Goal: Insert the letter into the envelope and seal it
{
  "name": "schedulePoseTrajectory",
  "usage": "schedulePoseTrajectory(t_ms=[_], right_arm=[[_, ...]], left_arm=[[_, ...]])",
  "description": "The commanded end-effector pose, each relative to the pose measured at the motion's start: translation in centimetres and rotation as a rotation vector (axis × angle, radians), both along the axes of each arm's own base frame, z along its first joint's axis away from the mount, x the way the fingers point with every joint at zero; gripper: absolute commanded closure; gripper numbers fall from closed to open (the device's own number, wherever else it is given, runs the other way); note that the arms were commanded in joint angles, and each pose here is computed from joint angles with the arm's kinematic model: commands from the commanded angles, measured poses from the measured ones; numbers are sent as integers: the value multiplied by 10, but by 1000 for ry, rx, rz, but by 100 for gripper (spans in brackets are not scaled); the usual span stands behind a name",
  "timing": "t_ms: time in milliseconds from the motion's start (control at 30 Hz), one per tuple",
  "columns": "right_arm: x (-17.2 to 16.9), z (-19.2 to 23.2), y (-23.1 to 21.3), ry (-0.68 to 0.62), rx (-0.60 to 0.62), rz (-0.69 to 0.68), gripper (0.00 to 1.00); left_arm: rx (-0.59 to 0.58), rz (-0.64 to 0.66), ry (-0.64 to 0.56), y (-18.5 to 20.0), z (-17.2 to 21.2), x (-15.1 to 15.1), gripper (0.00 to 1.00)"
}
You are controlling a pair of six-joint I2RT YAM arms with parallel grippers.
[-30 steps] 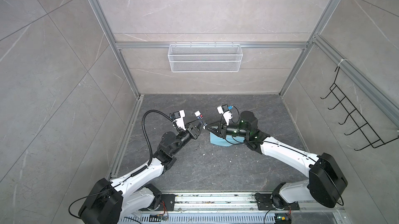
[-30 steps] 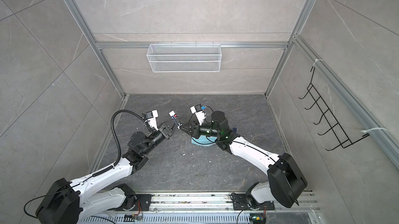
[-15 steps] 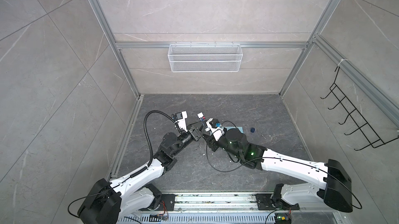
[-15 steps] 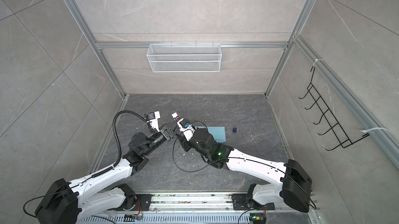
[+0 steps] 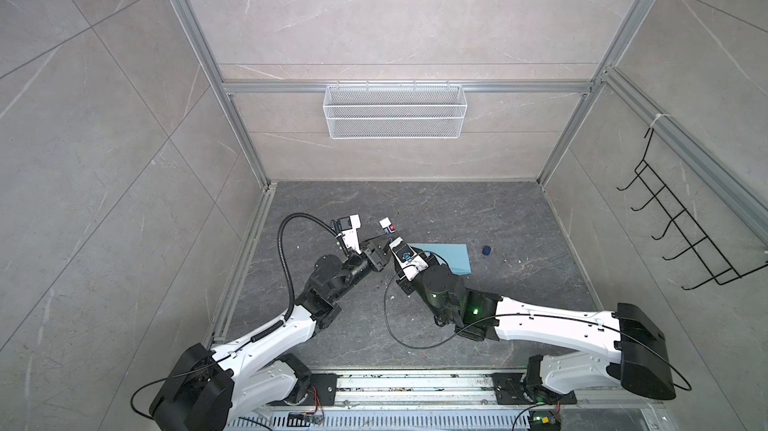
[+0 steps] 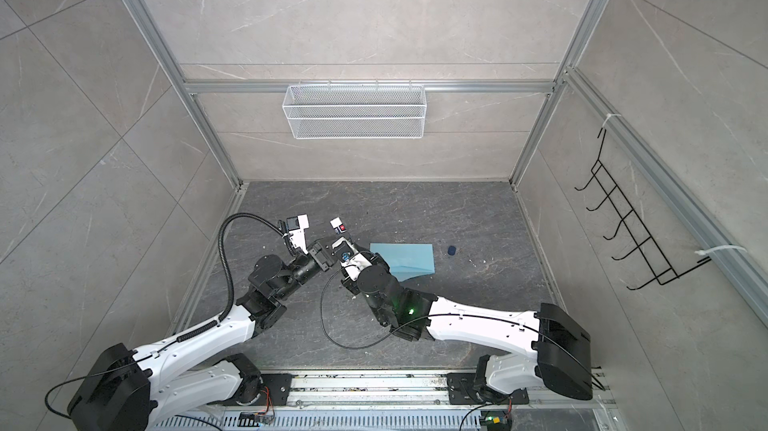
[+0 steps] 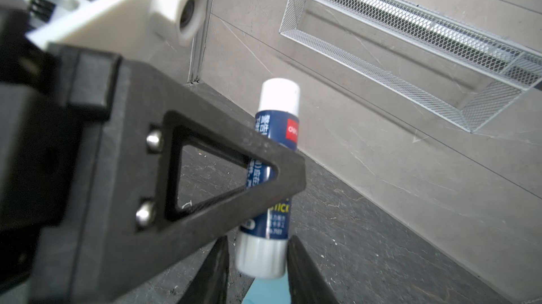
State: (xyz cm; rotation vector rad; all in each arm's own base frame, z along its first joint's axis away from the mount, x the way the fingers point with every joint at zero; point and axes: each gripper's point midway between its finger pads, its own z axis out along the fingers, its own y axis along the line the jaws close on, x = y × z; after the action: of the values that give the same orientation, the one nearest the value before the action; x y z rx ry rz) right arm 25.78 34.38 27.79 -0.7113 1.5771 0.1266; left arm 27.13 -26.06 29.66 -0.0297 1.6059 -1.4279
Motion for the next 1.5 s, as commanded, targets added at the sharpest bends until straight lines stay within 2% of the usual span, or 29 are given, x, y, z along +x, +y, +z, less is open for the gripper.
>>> schedulePoseTrajectory(t_ms=[0,200,367,467,600,667,800,1000,1167,1267,1367,1467], right_arm=[[2,20,0,-27,50,-29,69],[-1,16,7,8,33,11,85],[-8,21,6,51,91,103,96],[-7,25,1,189,208,234,97],[0,35,-9,473,471,465,96],[2,43,-11,558,575,558,93],[5,50,-7,661,670,656,89],[16,33,-9,668,619,577,82],[21,18,-15,612,507,468,75],[18,10,-17,482,342,343,61],[13,6,-20,289,147,182,49],[10,9,-23,143,54,69,46]], left_arm=[[-27,18,-48,4,16,-1,100],[-27,18,-48,4,16,0,100],[-22,5,-71,2,18,-2,100],[-31,-21,-110,0,24,-7,100],[-51,-65,-177,-3,35,-17,100],[-57,-82,-198,-4,39,-20,100],[-60,-90,-212,-5,42,-22,100],[-43,-67,-178,-4,35,-17,100],[-24,-50,-123,-5,28,-9,100],[-18,-36,-88,-5,25,-5,100],[-18,-7,-66,-1,23,-2,100],[-15,14,-53,3,21,0,100]])
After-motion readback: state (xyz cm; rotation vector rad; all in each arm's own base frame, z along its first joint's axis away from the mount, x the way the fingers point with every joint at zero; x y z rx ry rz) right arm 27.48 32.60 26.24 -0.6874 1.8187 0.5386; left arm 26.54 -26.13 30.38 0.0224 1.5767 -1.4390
